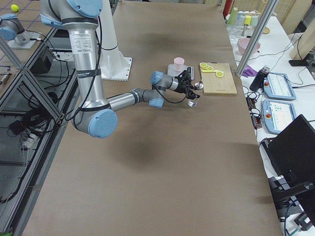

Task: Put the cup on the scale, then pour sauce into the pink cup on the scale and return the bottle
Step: 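Lower the bottle onto the table with the right gripper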

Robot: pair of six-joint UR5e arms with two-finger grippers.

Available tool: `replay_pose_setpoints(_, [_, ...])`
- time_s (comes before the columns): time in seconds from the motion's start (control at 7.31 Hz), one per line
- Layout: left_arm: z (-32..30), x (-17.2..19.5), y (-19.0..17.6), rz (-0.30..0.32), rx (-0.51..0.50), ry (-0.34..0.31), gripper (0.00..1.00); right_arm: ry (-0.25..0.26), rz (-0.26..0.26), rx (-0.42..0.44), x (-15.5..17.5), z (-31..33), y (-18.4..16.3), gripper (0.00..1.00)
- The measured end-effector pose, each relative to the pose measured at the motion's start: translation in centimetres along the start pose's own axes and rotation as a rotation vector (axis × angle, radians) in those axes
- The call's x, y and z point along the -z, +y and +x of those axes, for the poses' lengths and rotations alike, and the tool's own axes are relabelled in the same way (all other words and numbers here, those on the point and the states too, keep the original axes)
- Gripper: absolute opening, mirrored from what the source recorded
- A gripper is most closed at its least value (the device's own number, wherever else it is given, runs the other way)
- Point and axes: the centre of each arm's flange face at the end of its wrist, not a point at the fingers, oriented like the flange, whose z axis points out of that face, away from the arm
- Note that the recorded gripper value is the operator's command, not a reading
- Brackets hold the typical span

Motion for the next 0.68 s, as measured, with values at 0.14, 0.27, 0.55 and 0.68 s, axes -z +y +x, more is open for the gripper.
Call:
replay_pose_setpoints(0.14, [0.04,0.02,0.06,0.0,-0.001,0.0,0.99,0.003,-0.004,0.007,-0.16,0.52,0.17,0.0])
replay_pose_setpoints(0.27, [0.03,0.0,0.09,0.0,0.0,0.0,0.99,0.005,-0.007,0.007,-0.23,0.78,0.33,0.0])
replay_pose_setpoints(0.55, [0.0,-0.06,0.11,-0.002,0.001,0.0,0.99,0.012,-0.013,0.005,-0.43,1.16,0.71,0.0])
replay_pose_setpoints(0.68, [-0.01,-0.07,0.11,-0.002,0.001,0.0,0.99,0.016,-0.017,0.005,-0.53,1.32,0.93,0.0])
